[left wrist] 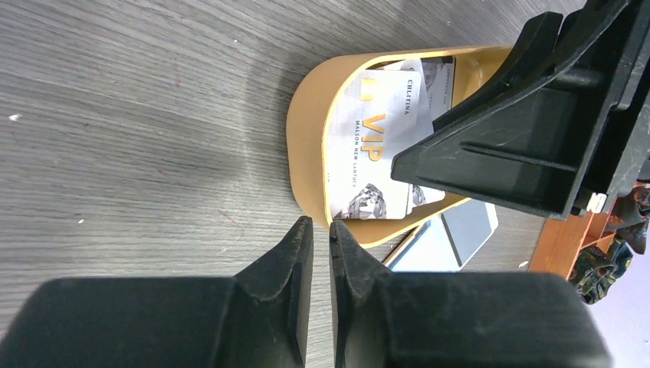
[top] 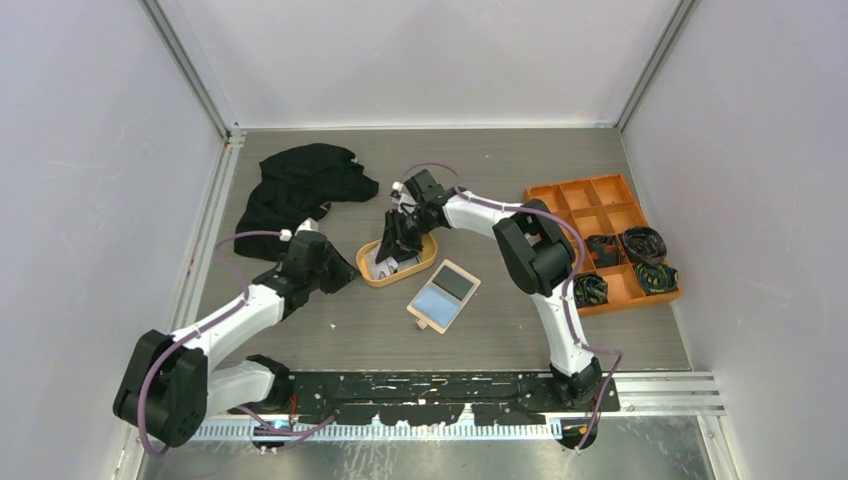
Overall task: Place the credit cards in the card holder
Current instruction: Pick up the credit card from the storage box.
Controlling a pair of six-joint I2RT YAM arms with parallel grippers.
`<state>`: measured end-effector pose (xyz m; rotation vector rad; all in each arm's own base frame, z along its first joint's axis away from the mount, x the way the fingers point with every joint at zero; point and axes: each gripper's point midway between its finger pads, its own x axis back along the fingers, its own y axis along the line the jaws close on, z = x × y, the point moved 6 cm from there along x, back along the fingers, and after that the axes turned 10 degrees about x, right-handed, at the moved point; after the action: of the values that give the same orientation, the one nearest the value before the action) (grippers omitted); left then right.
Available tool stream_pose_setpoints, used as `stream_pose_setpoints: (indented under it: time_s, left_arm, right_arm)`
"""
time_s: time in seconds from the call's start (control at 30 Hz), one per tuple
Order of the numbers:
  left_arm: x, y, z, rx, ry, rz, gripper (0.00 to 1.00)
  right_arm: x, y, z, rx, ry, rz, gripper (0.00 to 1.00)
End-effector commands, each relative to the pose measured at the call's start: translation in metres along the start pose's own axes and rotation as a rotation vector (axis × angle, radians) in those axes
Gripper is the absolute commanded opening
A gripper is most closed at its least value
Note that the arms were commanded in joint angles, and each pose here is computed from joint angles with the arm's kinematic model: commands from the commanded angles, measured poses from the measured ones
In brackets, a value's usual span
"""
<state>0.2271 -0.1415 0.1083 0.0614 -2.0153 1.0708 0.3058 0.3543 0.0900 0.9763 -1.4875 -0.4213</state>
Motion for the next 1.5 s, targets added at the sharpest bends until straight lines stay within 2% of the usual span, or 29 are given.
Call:
stream_pose_setpoints:
  time_s: [0.0,0.13,0.43,0.6,0.8,1.03,1.17,1.3,1.47]
  left_arm:
    - [0.012,-0.008,-0.009,-0.051,-0.061,0.019,0.16]
    - [0.019,-0.007,-0.010,-0.061,-0.071,0.026,0.16]
    - [0.028,-0.006,-0.006,-0.067,-0.058,0.062,0.17]
    - [0.033,-0.008,-0.002,-0.070,-0.040,0.104,0.17]
    - [0.039,-0.013,0.000,-0.080,-0.034,0.181,0.18]
    - [0.045,-0.031,0.008,-0.084,0.000,0.396,0.46]
    - [0.050,-0.043,0.014,-0.084,0.037,0.532,0.57]
    - [0.057,-0.057,0.016,-0.082,0.051,0.687,0.62]
    - [0.068,-0.075,0.019,-0.104,0.036,0.889,0.64]
  right_arm:
    - [0.029,0.030,-0.015,0.089,-0.061,-0.072,0.38]
    - [0.033,0.027,-0.014,0.081,-0.059,-0.079,0.32]
    - [0.044,0.016,-0.015,0.060,-0.062,-0.058,0.26]
    - [0.045,0.011,-0.013,0.051,-0.057,-0.033,0.13]
    - [0.058,0.008,-0.017,0.079,-0.090,0.008,0.02]
    - [0.089,0.004,-0.020,0.184,-0.123,0.088,0.01]
    - [0.106,0.010,-0.013,0.242,-0.117,0.033,0.01]
    - [0.125,0.021,-0.003,0.306,-0.117,-0.081,0.01]
    - [0.157,0.040,0.006,0.382,-0.190,-0.267,0.01]
